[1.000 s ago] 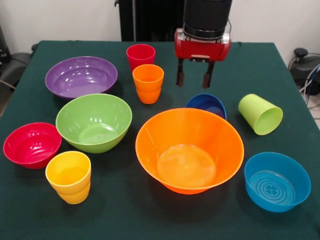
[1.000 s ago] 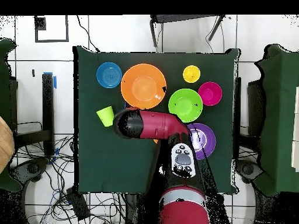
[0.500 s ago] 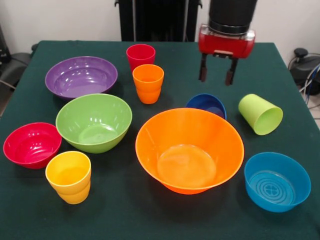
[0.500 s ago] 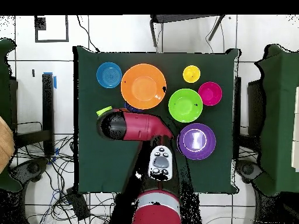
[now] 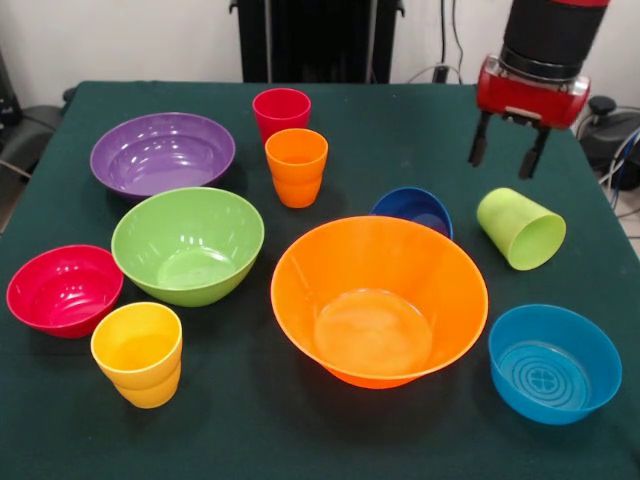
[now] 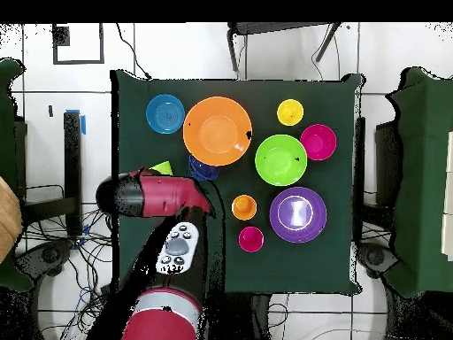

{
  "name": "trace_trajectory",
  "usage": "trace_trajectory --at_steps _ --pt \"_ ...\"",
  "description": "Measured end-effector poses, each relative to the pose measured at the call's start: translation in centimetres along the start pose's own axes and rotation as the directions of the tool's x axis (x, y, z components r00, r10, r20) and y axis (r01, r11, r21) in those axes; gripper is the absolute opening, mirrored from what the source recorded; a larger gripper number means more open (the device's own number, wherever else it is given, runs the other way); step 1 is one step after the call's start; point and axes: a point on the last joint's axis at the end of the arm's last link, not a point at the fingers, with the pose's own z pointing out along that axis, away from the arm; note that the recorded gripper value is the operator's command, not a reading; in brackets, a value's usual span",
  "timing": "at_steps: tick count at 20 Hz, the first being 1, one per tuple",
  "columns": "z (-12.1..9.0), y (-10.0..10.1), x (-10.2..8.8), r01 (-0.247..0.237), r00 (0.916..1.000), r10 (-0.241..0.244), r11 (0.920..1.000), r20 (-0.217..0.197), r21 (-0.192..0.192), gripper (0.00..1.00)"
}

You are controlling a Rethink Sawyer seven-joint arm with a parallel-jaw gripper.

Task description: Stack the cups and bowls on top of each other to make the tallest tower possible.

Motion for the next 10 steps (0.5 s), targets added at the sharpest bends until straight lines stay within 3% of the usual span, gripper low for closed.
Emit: trace_trajectory --at_steps 5,10 --pt "1.4 1.1 0.9 -0.058 0.9980 0.057 0.9974 0.027 0.043 1.00" --pt "3.8 1.1 1.9 -0.125 0.9909 0.119 0.9863 0.064 0.108 1.00"
